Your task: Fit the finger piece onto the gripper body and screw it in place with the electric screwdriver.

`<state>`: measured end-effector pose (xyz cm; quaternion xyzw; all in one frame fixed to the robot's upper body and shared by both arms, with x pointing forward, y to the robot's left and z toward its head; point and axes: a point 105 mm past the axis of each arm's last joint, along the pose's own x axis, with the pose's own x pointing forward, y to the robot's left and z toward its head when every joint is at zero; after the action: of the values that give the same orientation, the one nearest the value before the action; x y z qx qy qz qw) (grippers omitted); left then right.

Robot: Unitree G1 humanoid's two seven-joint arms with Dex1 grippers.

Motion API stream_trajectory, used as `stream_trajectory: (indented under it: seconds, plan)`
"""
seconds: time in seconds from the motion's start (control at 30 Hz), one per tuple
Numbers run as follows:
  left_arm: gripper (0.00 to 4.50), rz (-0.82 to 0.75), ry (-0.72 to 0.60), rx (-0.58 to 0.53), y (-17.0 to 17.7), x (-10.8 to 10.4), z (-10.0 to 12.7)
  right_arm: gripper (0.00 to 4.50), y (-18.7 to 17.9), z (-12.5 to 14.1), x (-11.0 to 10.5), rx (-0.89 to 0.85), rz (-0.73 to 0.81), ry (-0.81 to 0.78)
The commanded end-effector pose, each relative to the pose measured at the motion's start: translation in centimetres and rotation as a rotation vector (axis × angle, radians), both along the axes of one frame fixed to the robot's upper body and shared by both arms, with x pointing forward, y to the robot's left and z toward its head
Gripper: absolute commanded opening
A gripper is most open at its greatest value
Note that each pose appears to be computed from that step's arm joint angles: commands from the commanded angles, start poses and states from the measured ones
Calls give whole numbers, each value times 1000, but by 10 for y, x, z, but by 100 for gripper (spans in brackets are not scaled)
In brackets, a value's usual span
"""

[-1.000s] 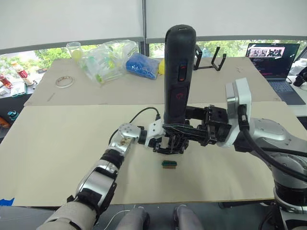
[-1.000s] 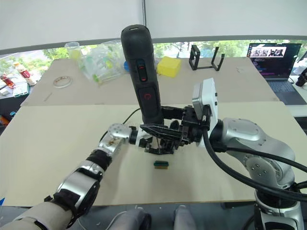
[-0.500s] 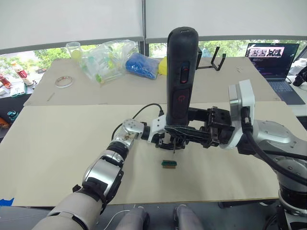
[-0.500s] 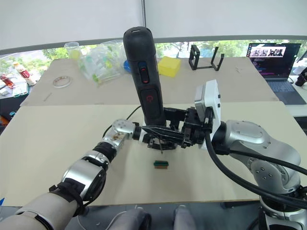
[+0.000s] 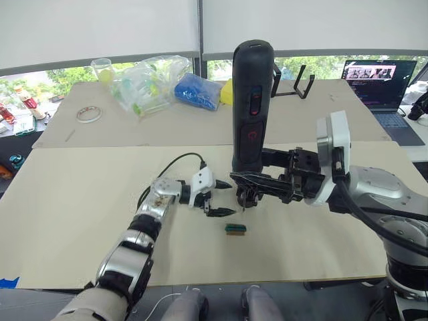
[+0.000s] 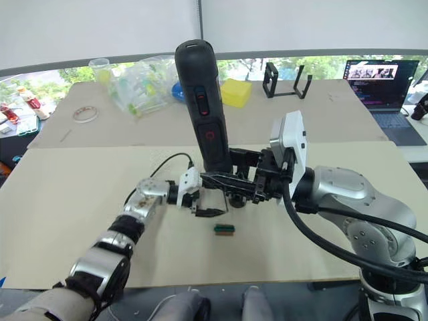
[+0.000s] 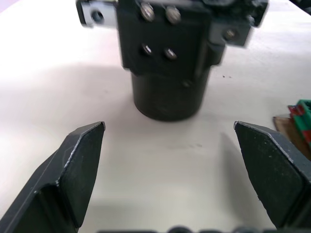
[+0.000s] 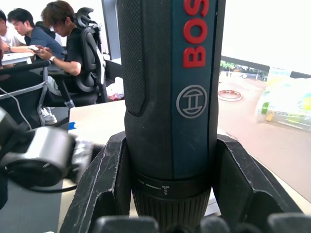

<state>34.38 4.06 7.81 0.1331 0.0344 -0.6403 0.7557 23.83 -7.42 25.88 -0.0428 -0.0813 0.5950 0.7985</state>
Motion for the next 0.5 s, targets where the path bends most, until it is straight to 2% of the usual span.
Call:
stream_trajectory:
  seconds: [0.03,0.2,0.5]
  plan:
    - [450,52,-52,-58,-7,-1,18,191,0,15,-4,32,9,-85]
    - [450,90,-38,-88,-18,-8,19,191,0,13,-2,32,-2,-85]
    - [450,44,-1,-94,-38,-15,17,191,-2,11,1,30,-22,-84]
